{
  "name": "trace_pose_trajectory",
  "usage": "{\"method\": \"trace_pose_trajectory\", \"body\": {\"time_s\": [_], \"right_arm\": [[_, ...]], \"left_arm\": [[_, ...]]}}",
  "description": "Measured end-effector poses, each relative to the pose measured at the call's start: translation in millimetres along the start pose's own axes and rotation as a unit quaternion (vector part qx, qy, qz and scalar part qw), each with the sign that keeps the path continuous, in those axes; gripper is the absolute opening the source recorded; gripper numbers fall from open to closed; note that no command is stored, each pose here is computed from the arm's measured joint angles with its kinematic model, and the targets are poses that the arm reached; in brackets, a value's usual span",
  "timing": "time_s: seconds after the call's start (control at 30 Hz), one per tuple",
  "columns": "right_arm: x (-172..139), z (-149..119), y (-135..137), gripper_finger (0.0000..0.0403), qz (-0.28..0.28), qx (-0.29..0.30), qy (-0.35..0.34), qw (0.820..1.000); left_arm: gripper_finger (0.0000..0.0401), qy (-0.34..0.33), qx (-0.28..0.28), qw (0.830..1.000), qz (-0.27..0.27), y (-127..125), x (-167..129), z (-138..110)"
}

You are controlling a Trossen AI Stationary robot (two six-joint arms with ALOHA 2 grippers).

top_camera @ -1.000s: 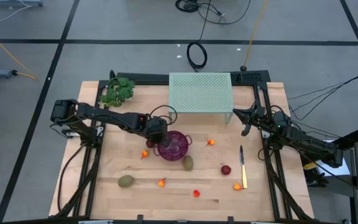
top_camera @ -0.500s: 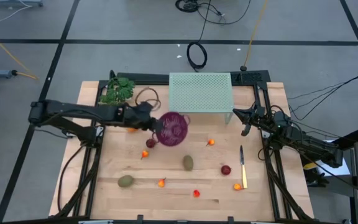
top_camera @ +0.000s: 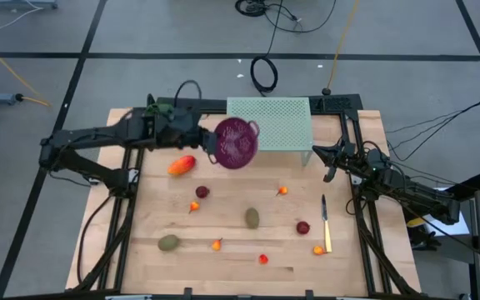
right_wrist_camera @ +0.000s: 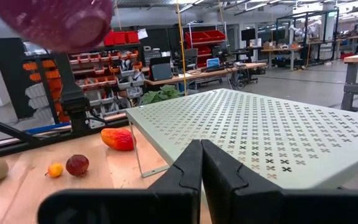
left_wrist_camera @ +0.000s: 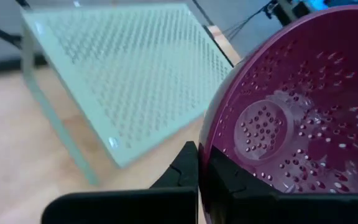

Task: Pick & Place Fruit
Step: Put the violet strainer bowl on the shelf

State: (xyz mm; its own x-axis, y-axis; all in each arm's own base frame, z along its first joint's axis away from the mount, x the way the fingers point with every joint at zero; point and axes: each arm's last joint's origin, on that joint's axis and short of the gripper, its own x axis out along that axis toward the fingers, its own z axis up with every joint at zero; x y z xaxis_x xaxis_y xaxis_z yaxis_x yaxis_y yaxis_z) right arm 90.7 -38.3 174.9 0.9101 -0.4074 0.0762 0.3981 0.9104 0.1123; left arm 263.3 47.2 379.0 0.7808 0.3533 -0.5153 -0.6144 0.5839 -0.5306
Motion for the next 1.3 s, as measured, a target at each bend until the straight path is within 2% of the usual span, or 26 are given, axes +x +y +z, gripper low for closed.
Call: {"method": "trace_pose_trajectory", "body": {"time_s": [0.23,0.47,0.7,0.97,1.3], "right_arm": [[0.0,-1.5,-0.2,0.0000,-0.001,0.000,0.007,1.000],[0.0,-1.6,-0.2,0.0000,-0.001,0.000,0.008,1.000],[0.0,-1.6,-0.2,0.0000,-0.001,0.000,0.008,1.000],[0.0,-1.6,-0.2,0.0000,-0.001,0.000,0.008,1.000],[0.0,-1.9,-0.2,0.0000,-0.001,0.000,0.010,1.000]], "left_arm": [[0.0000,0.011,0.028,0.998,0.054,-6.2,1.3,33.7],[0.0000,-0.002,0.041,0.998,0.057,-8.6,17.0,65.5],[0.0000,-0.002,0.053,0.997,0.056,-10.2,39.9,87.0],[0.0000,0.043,0.059,0.995,0.073,-7.3,68.8,96.3],[0.0000,0.048,0.057,0.994,0.085,-7.8,77.1,104.7]]}}
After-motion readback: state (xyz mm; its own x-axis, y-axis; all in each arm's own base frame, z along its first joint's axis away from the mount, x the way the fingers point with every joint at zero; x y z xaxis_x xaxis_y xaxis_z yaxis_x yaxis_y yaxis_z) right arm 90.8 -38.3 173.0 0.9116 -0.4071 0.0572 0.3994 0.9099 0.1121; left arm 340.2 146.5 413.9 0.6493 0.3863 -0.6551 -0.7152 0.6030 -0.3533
